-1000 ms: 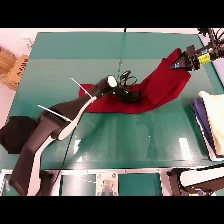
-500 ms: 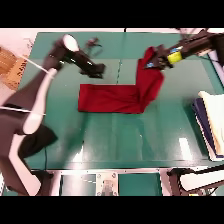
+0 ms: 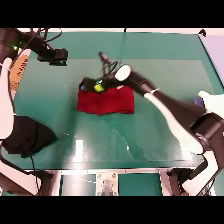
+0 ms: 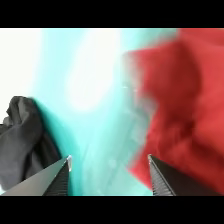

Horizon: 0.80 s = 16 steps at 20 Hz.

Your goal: Fold the shirts.

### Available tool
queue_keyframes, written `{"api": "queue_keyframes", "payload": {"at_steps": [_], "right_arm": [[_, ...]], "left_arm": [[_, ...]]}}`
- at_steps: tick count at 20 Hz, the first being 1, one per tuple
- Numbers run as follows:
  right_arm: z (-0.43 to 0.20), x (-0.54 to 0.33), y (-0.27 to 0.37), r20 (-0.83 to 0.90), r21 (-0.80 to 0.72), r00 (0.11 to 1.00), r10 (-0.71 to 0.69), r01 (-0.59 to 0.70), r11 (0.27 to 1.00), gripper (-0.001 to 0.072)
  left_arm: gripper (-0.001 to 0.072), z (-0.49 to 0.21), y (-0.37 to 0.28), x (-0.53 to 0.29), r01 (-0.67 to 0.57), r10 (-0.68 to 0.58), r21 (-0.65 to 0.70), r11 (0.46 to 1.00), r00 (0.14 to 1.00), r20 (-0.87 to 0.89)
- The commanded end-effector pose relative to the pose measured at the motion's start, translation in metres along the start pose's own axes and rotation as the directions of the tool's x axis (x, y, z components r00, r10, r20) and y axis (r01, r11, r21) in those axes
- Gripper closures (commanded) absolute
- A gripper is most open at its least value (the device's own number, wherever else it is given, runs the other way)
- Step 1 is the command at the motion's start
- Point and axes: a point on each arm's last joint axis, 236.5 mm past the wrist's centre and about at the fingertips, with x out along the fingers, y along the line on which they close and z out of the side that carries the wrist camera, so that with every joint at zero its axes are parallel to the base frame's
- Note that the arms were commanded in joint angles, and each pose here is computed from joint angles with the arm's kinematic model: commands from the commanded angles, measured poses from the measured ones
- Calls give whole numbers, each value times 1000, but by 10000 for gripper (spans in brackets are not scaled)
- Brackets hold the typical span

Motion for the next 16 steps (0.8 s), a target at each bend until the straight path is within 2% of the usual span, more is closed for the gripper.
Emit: {"api": "queue_keyframes", "payload": {"at_steps": [1,4,6,9,13,16], "right_arm": [[0,20,0,63,-38,998,-23,26,999,160],[38,-43,-41,52,7,996,-76,76,997,160],[54,-98,-92,15,34,985,-171,170,985,160],[47,-172,-174,-106,143,955,-278,291,946,160],[21,-213,-252,-168,335,938,-305,345,877,160],[-14,-186,-267,-229,399,945,-235,311,863,160]], "left_arm": [[688,-14,11,2,-11,12,22,1000,999,-49],[688,-14,11,2,-11,12,21,1000,999,-48],[688,-14,11,2,-11,12,21,1000,999,-50],[688,-14,13,2,-20,20,14,1000,998,-51],[688,-15,31,1,-98,95,-52,994,994,-55],[688,-16,38,0,-130,127,-54,990,990,-59]]}}
